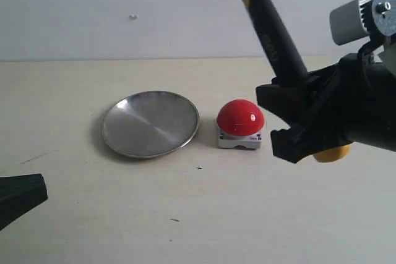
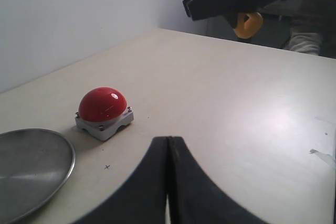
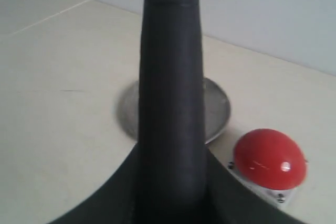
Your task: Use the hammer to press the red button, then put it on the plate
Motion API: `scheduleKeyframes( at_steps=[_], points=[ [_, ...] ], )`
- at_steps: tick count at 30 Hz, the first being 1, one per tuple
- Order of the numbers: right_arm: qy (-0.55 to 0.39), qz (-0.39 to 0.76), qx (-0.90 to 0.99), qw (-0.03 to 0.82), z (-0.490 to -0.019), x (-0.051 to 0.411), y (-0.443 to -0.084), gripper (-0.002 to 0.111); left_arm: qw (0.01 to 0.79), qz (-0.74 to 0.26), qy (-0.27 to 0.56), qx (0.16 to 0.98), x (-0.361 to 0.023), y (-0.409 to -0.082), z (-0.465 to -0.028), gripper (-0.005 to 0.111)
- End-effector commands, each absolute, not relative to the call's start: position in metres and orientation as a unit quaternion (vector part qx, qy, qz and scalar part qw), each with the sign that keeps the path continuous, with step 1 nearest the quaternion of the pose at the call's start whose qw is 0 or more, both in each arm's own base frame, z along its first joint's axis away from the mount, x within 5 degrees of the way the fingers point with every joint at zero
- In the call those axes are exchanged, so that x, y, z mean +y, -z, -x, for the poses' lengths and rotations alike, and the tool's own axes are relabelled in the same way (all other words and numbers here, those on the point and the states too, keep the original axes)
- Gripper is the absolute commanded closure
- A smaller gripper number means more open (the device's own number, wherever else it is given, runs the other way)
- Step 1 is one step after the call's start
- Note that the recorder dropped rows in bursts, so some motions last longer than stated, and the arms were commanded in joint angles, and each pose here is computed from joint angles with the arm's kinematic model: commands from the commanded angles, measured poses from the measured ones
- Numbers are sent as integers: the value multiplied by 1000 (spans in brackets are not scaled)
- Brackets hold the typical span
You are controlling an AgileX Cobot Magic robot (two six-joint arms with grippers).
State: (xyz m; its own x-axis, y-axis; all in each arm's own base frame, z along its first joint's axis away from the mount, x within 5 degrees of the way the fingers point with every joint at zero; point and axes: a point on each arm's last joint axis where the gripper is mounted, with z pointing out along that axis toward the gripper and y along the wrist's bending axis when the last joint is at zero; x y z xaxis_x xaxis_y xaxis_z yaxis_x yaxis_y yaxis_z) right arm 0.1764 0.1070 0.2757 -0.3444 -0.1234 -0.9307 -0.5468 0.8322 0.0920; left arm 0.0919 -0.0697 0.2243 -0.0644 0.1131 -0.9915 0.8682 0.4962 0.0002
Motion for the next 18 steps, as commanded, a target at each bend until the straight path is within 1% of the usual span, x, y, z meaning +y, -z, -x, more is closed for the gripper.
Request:
scheduleKeyframes(
  at_steps=[1, 3, 4, 8, 11, 14, 18],
  points=[
    [-269, 266, 783, 493, -170, 123, -269, 108, 573, -381, 332, 645, -70, -226, -92, 107],
    [-271, 283, 800, 454, -169, 126, -259, 108, 573, -381, 332, 645, -70, -226, -92, 107],
    [-255, 296, 809, 439, -170, 126, -253, 108, 573, -381, 332, 645, -70, -226, -92, 107],
    [-197, 243, 861, 401, -180, 112, -241, 108, 573, -381, 332, 645, -70, -226, -92, 107],
    [-169, 188, 881, 400, -190, 102, -248, 108, 573, -381, 332, 645, -70, -226, -92, 107],
    [-122, 172, 892, 399, -200, 93, -263, 108, 573, -381, 332, 645, -70, -226, -92, 107],
    [-37, 137, 922, 360, -210, 80, -285, 108, 573, -381, 332, 645, -70, -226, -92, 107]
  ],
)
